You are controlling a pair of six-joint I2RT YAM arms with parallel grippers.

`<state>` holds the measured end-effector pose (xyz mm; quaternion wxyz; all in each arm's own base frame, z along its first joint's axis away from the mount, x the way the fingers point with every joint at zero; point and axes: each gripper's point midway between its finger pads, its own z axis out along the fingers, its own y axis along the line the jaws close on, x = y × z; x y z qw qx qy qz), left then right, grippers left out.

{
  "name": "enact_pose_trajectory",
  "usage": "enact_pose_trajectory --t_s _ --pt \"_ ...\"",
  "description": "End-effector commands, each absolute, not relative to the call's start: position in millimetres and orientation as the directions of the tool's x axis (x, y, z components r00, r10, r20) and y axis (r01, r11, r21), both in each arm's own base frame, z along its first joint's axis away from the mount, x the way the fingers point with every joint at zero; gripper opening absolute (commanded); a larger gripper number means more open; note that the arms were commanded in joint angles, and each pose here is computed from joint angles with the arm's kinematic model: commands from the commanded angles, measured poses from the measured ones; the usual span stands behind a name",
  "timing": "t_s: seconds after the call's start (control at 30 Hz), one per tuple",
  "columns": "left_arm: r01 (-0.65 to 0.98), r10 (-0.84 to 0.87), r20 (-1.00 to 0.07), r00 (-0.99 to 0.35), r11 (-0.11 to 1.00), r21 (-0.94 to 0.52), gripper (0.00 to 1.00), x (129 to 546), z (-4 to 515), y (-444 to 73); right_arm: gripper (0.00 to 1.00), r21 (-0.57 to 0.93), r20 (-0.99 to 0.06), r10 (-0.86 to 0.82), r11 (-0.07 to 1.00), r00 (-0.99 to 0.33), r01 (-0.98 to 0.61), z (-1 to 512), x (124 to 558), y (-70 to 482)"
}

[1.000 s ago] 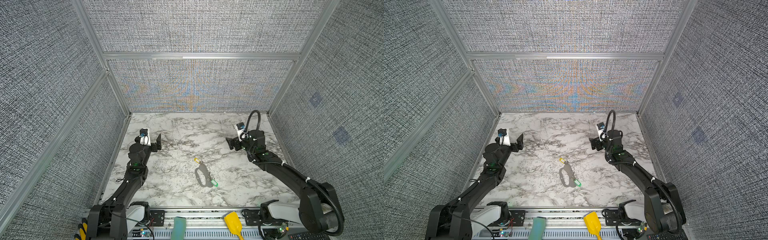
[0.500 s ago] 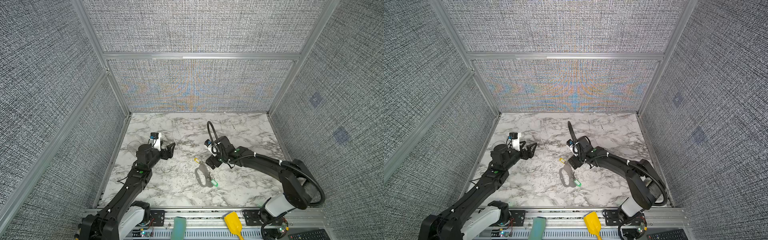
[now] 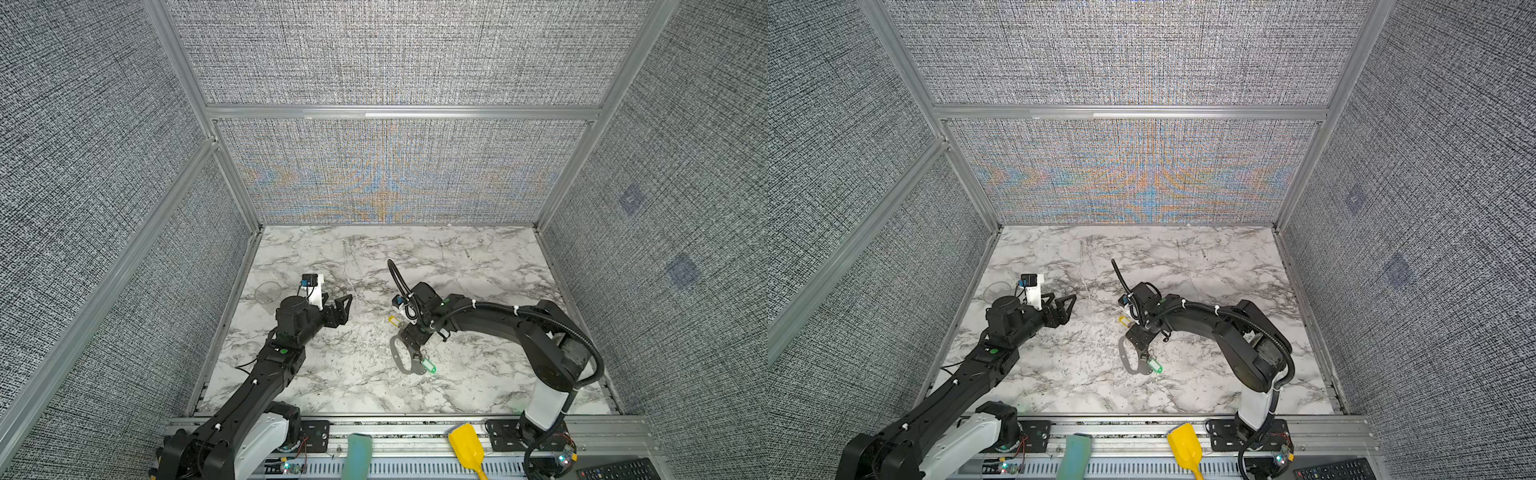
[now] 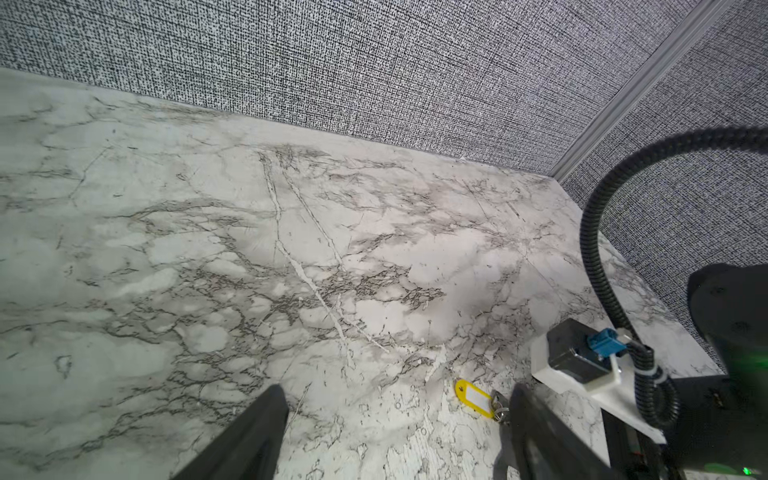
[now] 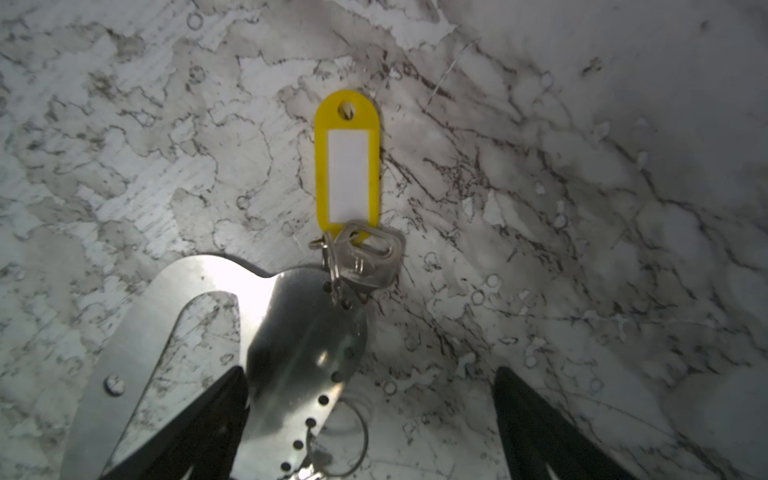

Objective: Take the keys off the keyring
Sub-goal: 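Move the right gripper over the metal keyring while the left arm rises, then lower the right gripper and close it on the keyring's metal ring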

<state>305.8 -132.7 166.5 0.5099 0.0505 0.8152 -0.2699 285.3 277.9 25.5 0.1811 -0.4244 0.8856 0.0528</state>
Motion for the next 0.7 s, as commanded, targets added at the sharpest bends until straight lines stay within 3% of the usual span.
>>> enact_pose_trajectory --t_s 0.0,0.4,0.67 --pt "0.343 -0.216 -0.855 -0.471 0.848 -0.404 0.85 307.7 168.6 -131.6 0.94 -0.092 -0.346 -0.741 0.638 -0.576 -0.765 24.3 287.4 272.9" --pt "0.320 -0.227 -0.843 -0.487 0.852 -0.415 0.85 303.3 160.2 -129.4 0.98 -0.125 -0.322 -0.755 0.632 -0.571 -0.765 18.5 294.7 272.9" --pt "0.311 -0.218 -0.843 -0.493 0.860 -0.405 0.85 298.8 158.9 -126.8 0.99 -0.279 -0.308 -0.766 0.640 -0.564 -0.716 30.9 314.2 253.0"
